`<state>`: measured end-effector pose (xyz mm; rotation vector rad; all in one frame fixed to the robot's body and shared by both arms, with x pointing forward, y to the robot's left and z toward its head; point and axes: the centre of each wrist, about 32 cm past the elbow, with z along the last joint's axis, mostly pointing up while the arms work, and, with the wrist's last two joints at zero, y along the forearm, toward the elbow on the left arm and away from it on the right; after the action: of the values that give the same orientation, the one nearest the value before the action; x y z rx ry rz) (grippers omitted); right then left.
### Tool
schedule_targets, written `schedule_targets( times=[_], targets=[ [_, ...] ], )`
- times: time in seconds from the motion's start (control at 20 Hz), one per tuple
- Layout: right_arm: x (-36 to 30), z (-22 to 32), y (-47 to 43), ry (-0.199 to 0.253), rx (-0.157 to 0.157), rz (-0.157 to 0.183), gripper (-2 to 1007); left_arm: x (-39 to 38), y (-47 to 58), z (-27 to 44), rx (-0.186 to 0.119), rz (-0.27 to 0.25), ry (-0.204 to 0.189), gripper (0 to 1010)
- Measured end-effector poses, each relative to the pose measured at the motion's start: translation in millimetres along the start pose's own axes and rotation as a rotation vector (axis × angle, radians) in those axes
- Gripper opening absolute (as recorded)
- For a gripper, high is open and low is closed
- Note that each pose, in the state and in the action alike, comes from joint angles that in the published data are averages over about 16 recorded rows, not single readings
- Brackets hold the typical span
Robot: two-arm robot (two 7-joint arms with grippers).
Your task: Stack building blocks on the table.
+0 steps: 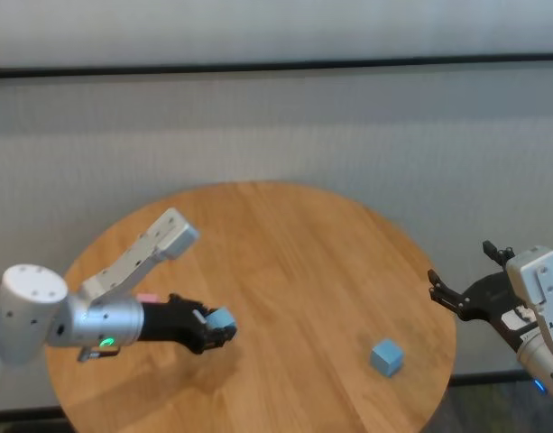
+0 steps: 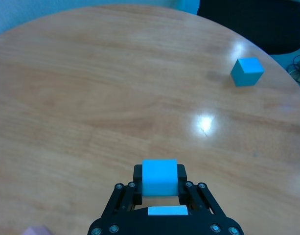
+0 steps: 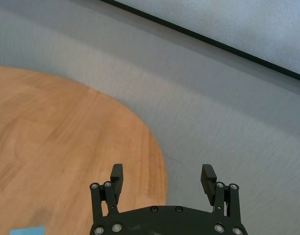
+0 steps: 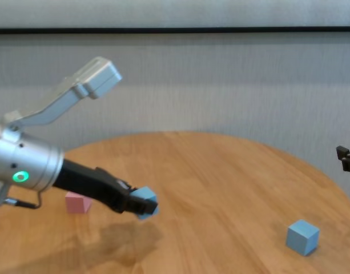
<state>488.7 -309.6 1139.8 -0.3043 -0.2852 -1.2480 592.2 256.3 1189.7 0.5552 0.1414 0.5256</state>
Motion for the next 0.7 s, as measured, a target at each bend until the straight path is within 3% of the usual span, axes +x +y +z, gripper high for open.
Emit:
schedule_targets(
  times=[0.35,0.7],
  targets=[
    [0.0,0.0,0.0,0.0,0.0,0.0,1001,5.5,-16.6,11.3,0.002,-0.034,-0.001,396],
    [0.0,0.0,0.0,0.0,0.0,0.0,1000,4.1,-30.7,14.5,0.032,-0.077,-0.023,396]
  ],
)
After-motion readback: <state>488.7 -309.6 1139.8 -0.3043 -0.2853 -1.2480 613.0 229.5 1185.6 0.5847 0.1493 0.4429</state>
